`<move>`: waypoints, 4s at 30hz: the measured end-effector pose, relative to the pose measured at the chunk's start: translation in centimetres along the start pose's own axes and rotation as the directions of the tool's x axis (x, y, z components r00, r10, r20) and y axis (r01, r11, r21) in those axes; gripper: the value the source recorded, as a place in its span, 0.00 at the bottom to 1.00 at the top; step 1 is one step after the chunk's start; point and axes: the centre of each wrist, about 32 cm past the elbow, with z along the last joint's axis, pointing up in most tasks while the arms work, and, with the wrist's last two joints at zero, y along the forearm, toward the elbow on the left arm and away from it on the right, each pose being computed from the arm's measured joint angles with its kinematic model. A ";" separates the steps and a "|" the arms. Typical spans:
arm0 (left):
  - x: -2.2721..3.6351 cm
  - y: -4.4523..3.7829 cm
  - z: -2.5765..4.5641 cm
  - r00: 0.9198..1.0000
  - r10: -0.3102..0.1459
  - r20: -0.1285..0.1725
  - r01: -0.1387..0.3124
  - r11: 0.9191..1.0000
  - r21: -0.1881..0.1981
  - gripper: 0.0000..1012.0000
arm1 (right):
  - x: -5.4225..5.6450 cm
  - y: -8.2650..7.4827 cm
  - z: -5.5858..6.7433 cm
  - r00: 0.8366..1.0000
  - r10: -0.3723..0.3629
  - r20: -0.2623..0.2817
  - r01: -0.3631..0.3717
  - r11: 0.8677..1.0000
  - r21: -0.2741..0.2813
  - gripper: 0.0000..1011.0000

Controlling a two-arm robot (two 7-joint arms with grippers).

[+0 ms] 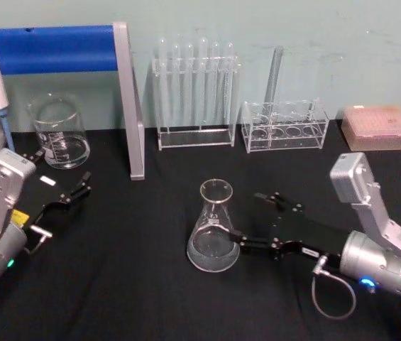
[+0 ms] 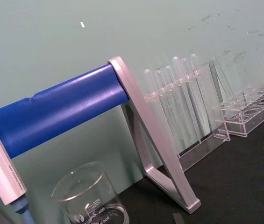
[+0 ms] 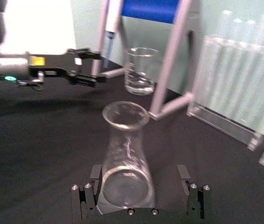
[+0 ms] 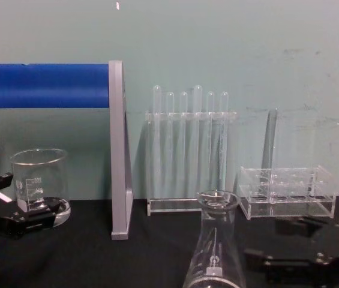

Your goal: Grasp the erlenmeyer flask with one hand, shake it three times, then place it back.

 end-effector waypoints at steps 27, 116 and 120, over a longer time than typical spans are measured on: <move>0.00 0.00 0.00 1.000 0.000 0.000 0.000 1.000 0.000 0.99 | 0.2 2.9 -0.3 0.879 -0.473 -0.059 0.477 0.871 0.118 0.99; 0.00 0.00 0.00 1.000 0.000 0.000 0.000 1.000 0.000 0.99 | 1.2 6.8 -1.5 0.851 -0.522 -0.058 0.521 0.853 -0.039 0.99; 0.00 0.00 0.00 1.000 0.000 0.000 0.000 1.000 0.000 0.99 | 1.2 6.8 -1.5 0.851 -0.522 -0.058 0.521 0.853 -0.039 0.99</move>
